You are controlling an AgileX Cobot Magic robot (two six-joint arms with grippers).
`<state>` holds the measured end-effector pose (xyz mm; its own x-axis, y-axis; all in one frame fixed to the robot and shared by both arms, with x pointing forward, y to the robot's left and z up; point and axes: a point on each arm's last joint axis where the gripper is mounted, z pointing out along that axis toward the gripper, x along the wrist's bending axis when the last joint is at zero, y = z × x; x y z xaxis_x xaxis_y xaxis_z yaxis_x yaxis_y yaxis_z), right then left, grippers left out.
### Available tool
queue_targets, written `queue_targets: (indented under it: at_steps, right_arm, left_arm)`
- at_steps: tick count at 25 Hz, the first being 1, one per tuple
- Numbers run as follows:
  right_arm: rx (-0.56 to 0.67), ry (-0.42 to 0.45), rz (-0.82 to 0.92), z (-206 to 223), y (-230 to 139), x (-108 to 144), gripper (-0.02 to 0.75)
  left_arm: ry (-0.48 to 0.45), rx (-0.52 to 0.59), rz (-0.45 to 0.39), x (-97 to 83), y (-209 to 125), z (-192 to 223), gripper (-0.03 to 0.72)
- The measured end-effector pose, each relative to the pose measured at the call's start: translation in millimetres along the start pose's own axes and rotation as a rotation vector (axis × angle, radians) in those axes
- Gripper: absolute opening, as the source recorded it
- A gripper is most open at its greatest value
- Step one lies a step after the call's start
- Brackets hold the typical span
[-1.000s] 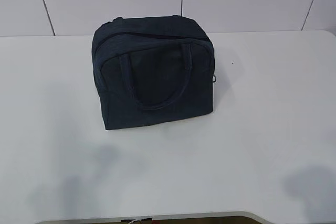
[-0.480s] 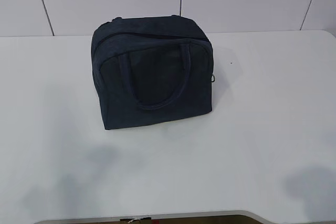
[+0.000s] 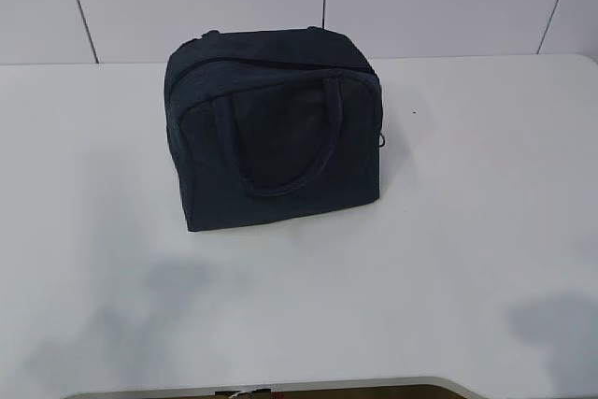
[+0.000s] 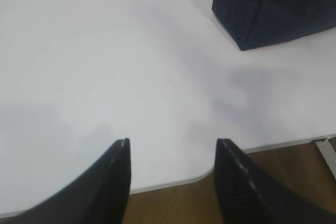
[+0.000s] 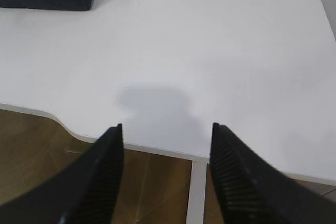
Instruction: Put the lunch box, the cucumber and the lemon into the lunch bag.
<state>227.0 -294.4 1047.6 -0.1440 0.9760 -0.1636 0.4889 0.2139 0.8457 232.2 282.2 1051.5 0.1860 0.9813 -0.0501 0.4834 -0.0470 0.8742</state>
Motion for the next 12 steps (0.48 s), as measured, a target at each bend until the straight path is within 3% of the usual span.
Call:
queue_targets:
  at_steps: [12]
  right_arm:
    - [0.000,0.000,0.000,0.0,0.0,0.0,0.428]
  left_arm:
    - [-0.001,0.000,-0.001,-0.1,0.0,0.0,0.369]
